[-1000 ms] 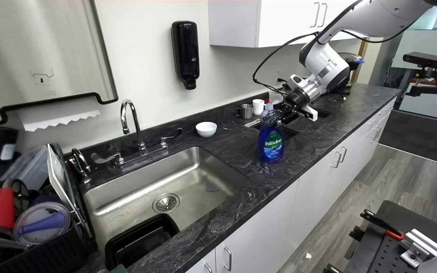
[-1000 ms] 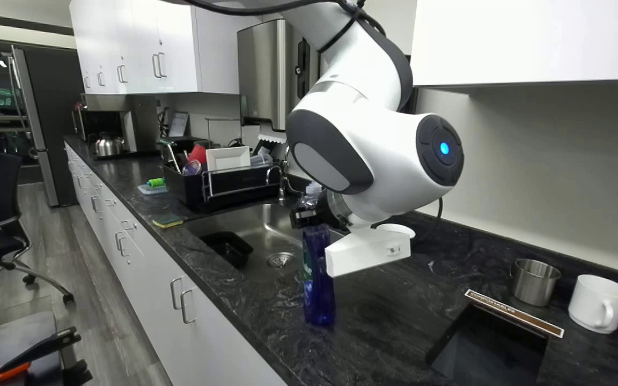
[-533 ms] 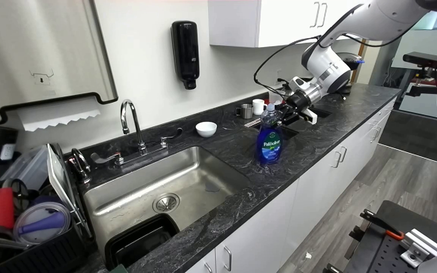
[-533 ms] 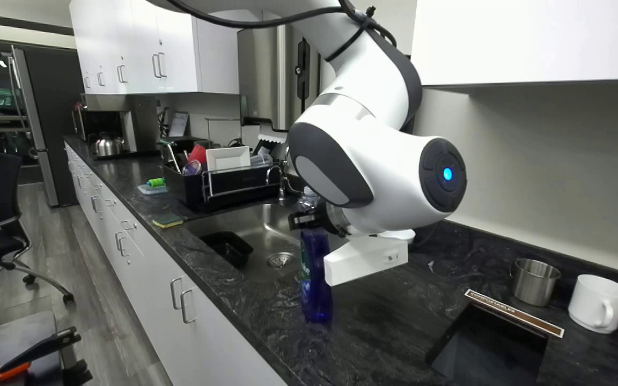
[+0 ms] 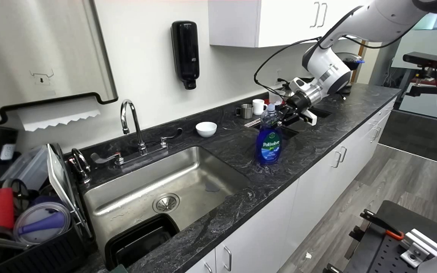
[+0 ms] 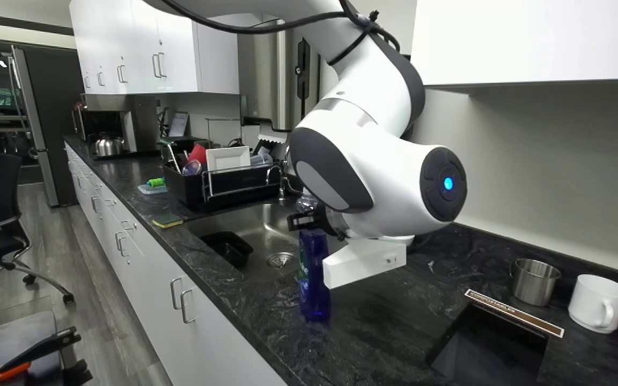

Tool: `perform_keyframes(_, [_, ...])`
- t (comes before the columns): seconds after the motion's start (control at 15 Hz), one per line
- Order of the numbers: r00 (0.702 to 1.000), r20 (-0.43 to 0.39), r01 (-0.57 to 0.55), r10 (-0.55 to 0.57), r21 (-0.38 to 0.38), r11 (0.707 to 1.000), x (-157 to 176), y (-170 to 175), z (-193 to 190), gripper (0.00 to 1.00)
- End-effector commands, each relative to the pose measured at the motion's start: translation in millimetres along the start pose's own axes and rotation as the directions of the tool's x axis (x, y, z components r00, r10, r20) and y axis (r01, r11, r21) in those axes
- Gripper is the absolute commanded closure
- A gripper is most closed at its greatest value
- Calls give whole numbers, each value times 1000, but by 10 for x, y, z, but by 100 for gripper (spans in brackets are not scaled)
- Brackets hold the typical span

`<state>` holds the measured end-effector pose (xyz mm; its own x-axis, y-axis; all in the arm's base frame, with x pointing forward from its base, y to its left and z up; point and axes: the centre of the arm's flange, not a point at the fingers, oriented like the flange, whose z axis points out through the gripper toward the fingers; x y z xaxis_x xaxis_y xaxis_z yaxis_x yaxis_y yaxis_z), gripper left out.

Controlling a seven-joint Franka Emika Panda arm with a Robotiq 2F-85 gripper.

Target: Pour some of the soap in the sink

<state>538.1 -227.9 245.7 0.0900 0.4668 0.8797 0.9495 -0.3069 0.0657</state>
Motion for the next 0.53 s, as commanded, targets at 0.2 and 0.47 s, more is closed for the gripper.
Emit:
perform_keyframes(0.2, [997, -69, 30, -31, -19, 999, -86, 0, -6, 64])
perform_keyframes(0.47, [995, -100, 25, -28, -35, 999, -156, -2, -29, 64])
